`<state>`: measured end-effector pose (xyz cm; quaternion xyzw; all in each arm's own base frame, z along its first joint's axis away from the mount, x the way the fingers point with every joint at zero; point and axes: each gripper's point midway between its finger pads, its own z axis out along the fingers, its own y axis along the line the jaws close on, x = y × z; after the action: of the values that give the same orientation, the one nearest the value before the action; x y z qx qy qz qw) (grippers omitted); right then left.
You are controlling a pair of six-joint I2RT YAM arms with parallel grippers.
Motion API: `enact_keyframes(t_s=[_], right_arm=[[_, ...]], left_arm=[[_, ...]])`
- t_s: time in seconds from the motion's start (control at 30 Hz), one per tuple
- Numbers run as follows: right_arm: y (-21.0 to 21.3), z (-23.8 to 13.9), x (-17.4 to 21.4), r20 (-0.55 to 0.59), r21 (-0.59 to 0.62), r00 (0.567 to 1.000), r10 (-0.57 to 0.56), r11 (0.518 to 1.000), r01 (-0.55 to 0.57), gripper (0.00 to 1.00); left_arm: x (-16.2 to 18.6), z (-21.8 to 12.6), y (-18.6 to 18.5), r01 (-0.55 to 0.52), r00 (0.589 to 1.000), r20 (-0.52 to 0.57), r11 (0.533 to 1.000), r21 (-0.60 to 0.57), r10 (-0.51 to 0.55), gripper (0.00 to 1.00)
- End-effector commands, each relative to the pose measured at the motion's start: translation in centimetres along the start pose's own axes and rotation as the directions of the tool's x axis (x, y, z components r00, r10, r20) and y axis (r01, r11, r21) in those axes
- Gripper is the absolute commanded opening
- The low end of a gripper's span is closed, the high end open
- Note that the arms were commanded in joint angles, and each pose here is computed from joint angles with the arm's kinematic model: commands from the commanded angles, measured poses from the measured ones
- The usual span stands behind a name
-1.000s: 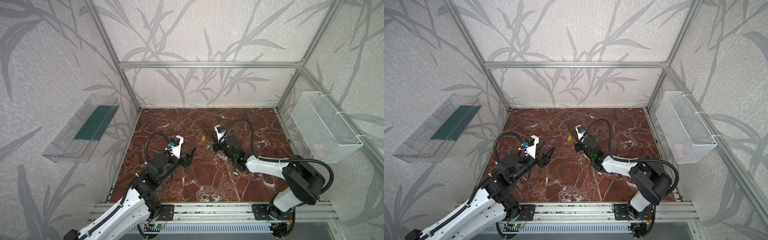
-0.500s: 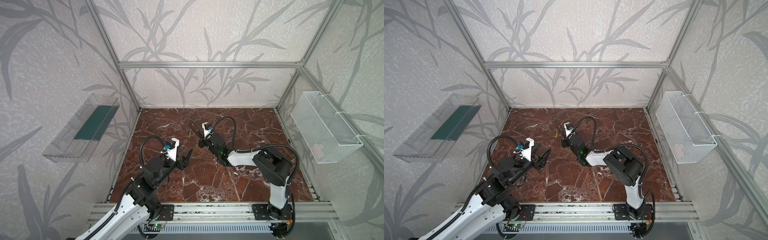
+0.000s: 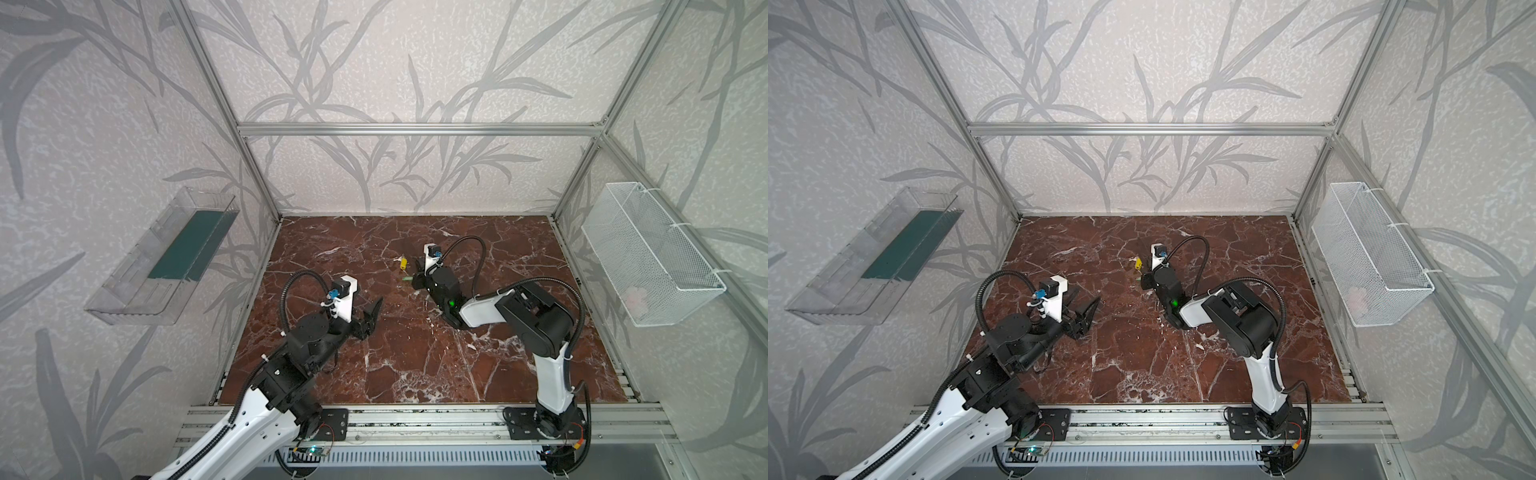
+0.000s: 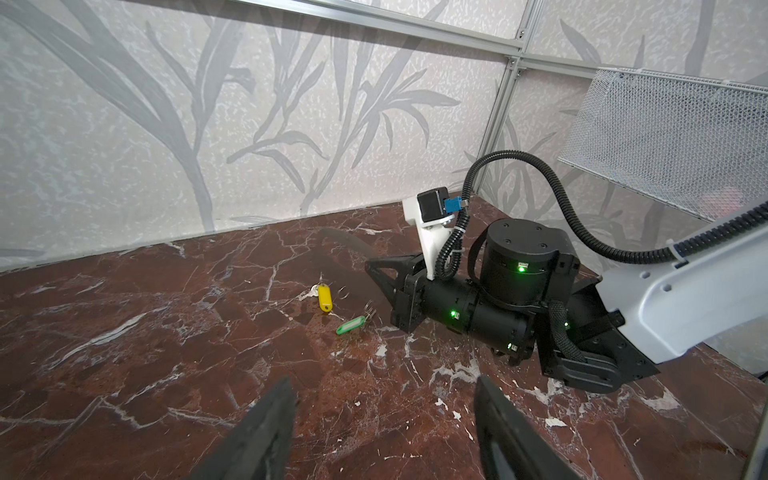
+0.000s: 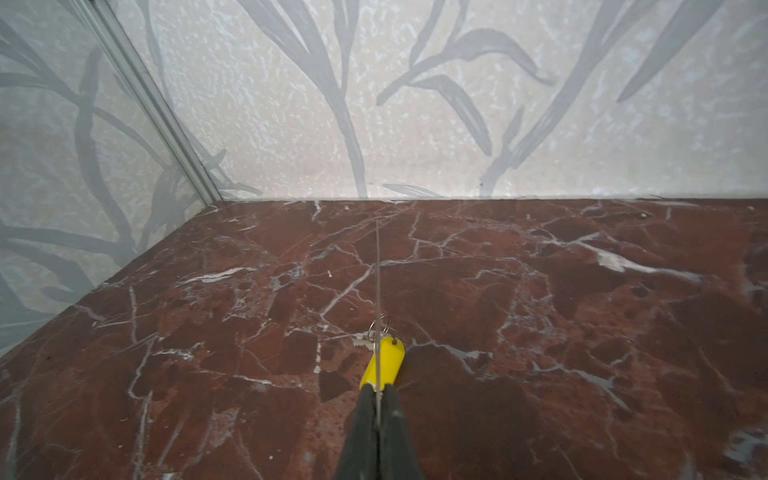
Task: Put the keys on the keyring
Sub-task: 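Lower the plate with keys onto the table with the right gripper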
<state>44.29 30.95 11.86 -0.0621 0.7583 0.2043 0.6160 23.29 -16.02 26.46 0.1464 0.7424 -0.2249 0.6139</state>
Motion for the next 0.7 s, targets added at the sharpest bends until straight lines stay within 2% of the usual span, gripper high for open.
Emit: enact_keyframes(t_s=[0.0, 0.67], right_arm=[[-1.1, -0.4, -2.7, 0.082, 0.007, 0.996, 0.036, 0.999, -0.037, 0.0], [-10.9, -0.4, -1.8, 0.033, 0.141, 0.995, 0.089, 0.986, -0.093, 0.0]], left_arm=[[-0.3, 0.4, 0.0, 0.022, 1.0, 0.012, 1.0, -0.004, -0.022, 0.69], [-0.2, 1.9, -0.4, 0.045, 0.999, -0.012, 0.999, 0.002, -0.045, 0.69]])
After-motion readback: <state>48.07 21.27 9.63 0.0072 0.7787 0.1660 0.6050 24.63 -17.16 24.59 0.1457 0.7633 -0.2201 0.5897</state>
